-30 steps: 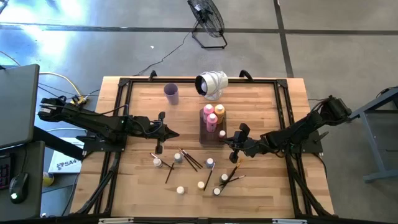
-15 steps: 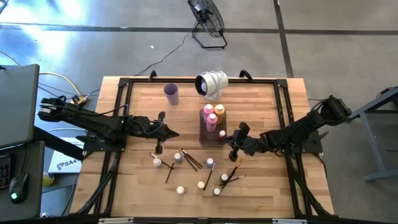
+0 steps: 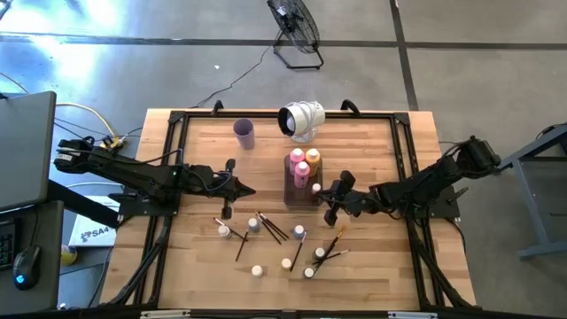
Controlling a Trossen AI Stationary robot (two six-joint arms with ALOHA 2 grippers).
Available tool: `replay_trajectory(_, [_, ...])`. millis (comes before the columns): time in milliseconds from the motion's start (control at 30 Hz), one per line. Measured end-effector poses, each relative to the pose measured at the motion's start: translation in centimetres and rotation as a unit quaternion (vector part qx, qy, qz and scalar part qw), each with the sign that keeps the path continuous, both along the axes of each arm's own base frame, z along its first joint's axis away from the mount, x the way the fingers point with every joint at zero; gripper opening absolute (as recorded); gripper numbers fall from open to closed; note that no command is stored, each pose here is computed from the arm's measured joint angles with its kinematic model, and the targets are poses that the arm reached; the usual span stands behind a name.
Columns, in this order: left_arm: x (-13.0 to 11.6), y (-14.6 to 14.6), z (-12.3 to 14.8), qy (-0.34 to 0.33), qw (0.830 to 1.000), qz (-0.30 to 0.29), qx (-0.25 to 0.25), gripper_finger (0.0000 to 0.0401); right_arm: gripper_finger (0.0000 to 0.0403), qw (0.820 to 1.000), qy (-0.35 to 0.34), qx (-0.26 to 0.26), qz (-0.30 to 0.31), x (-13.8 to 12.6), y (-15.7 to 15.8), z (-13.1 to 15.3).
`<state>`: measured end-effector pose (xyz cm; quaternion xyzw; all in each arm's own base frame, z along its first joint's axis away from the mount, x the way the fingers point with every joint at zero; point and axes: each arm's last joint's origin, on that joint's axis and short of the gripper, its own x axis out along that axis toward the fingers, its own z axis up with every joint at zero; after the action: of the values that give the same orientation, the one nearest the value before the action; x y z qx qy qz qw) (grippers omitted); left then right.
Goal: Pick & Place Paint Supplies
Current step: Put the red paint bottle into the black bin
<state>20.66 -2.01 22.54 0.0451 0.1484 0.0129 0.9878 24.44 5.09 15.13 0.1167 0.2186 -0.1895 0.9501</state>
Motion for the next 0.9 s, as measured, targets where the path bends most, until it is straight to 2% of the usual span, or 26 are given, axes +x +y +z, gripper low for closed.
replay_trajectory(300, [0.0, 0.0, 0.0, 0.000, 1.000, 0.000, 0.000, 0.0000, 0.0002, 0.999, 0.007, 0.038, 0.037, 0.0, 0.2, -0.1])
replay_trajectory(900, [0.0, 0.0, 0.0, 0.000, 1.000, -0.002, -0.001, 0.0000, 0.0002, 0.999, 0.019, 0.041, 0.021, 0.7, -1.2, -0.9])
